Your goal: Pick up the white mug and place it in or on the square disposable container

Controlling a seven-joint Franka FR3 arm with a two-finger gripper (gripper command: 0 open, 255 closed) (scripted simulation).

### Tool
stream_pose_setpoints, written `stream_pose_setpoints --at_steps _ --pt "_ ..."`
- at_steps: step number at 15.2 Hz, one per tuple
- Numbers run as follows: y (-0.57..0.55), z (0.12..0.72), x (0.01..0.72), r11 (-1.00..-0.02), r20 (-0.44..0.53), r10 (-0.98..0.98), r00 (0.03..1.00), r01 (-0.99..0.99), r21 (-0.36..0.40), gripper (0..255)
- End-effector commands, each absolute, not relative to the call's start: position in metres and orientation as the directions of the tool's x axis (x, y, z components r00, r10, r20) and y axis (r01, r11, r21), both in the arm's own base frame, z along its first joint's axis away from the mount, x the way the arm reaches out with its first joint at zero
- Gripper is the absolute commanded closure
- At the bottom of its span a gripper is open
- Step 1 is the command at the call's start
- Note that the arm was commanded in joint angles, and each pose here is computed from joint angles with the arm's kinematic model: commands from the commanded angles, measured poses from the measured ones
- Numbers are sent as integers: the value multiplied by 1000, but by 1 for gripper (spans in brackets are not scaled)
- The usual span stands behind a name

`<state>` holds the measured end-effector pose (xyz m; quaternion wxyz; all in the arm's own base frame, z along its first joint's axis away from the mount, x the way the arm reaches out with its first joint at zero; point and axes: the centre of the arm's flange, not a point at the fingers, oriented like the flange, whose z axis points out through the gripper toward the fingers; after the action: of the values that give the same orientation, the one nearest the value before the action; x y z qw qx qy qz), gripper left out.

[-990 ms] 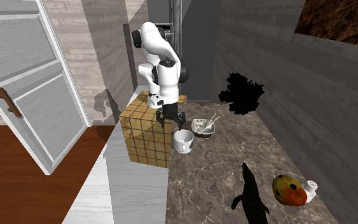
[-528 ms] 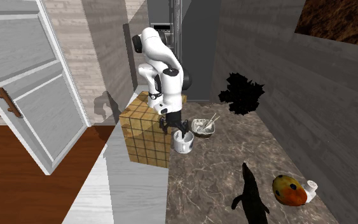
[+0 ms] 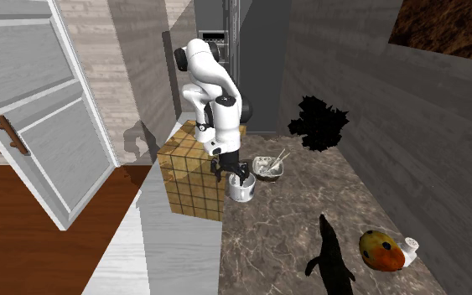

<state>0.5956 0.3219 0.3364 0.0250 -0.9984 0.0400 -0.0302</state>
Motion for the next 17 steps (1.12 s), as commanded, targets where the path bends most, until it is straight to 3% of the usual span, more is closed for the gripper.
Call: stream_pose_setpoints --at_steps 1,2,3,17 --pt "322 336 596 -996 58 -81 995 -78 -52 0" --pt "322 336 596 -996 58 -81 995 -78 -52 0" --pt "322 336 596 -996 58 -81 995 -78 -52 255" --pt "322 363 596 -996 58 -81 995 -78 -52 255"
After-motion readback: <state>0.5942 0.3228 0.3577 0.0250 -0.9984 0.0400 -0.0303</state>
